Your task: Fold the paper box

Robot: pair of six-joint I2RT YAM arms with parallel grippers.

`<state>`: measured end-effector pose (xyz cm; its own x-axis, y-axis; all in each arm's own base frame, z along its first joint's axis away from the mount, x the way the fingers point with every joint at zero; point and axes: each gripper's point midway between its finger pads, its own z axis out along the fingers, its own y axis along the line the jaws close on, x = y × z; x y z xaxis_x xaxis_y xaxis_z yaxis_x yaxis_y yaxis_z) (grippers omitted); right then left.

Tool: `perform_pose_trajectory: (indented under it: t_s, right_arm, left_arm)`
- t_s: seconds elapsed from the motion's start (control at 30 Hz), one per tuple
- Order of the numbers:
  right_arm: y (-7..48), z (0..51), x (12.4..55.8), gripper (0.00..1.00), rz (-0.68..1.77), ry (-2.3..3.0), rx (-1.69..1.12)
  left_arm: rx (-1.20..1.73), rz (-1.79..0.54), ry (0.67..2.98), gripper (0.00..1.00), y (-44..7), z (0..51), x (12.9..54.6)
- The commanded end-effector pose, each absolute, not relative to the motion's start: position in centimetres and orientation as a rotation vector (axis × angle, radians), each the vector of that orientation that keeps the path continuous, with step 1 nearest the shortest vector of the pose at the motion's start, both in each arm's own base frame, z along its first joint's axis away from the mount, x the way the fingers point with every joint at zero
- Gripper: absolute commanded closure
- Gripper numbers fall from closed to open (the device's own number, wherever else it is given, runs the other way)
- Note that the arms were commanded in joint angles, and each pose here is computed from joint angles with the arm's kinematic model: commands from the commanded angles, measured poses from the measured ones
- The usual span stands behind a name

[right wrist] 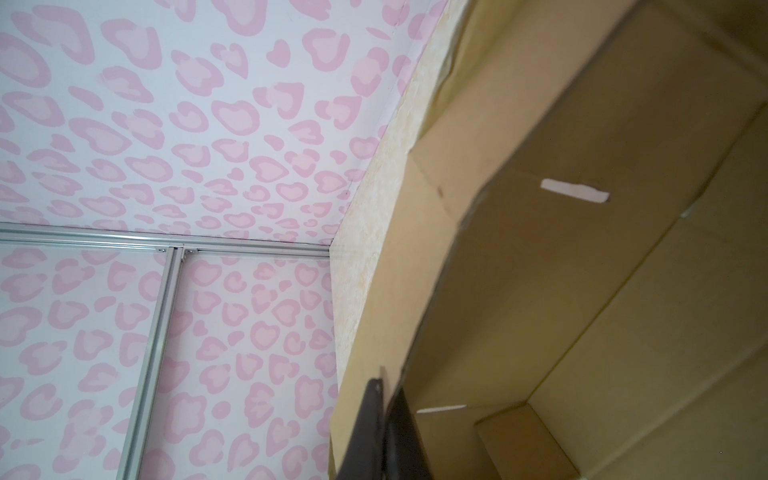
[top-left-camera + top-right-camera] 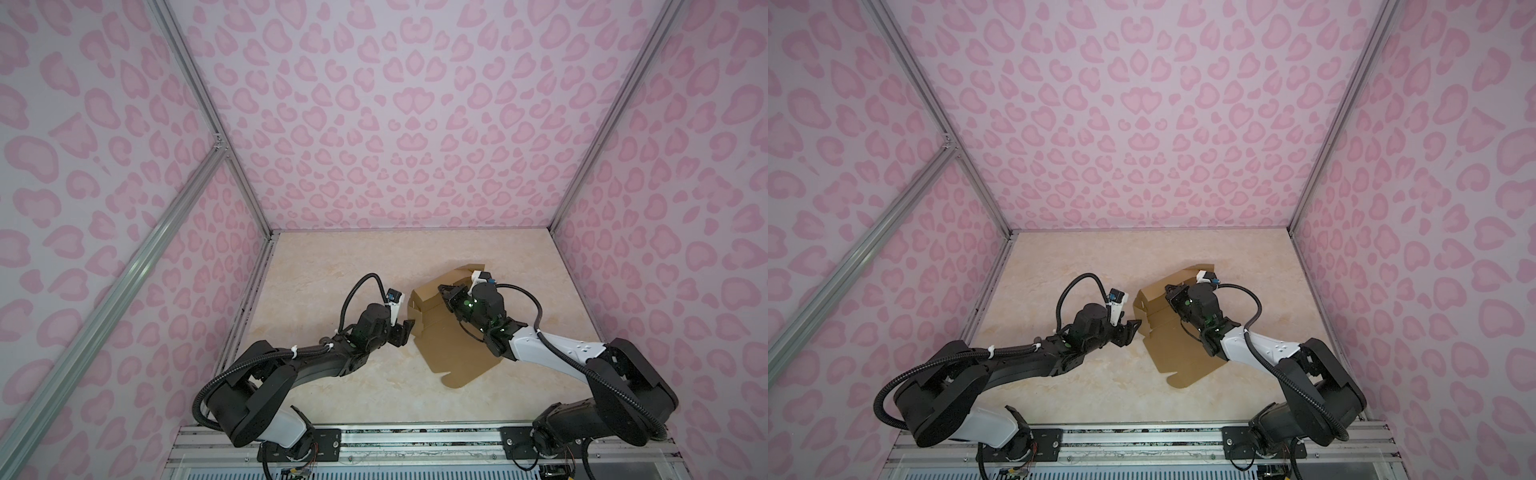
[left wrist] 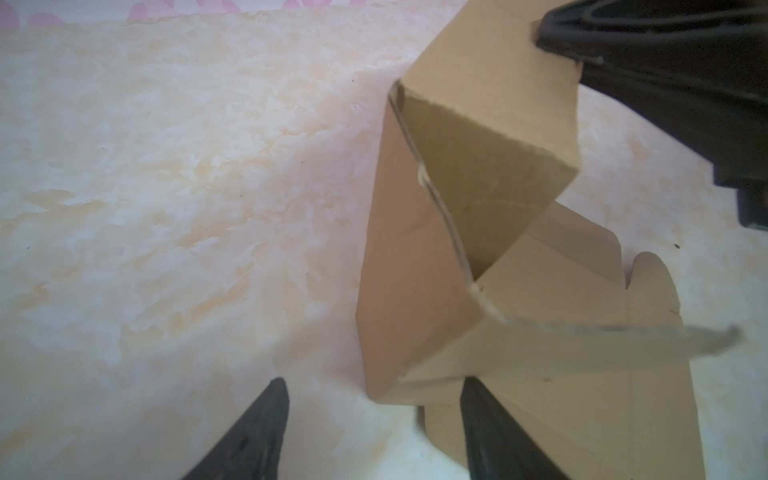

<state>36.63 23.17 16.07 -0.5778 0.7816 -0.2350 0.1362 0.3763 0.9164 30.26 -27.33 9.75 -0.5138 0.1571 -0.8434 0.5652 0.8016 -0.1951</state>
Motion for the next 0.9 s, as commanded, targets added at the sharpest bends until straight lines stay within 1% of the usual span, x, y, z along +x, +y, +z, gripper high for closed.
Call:
perform_pose_trajectory:
  t_s: [0.0,0.2,0.53,0.87]
  right_arm:
    - [22.7,14.8,36.3,1.0,1.168,1.998,0.813]
    - [22.7,14.9,36.2,1.0,1.169,1.999,0.808]
    - [22.9,15.1,36.1,1.0,1.177,1.996,0.804]
    - [22.6,15.0,35.8,1.0,1.159,1.998,0.816]
  left_arm:
    - [0.544,-0.611,2.014,0.31,-28.0,11.3,30.4]
    - [0.553,-0.585,2.014,0.31,-28.2,11.0,31.0]
    - [0.552,-0.63,1.998,0.32,-29.4,11.5,31.5]
    - [0.547,-0.616,2.006,0.35,-30.6,11.1,31.9]
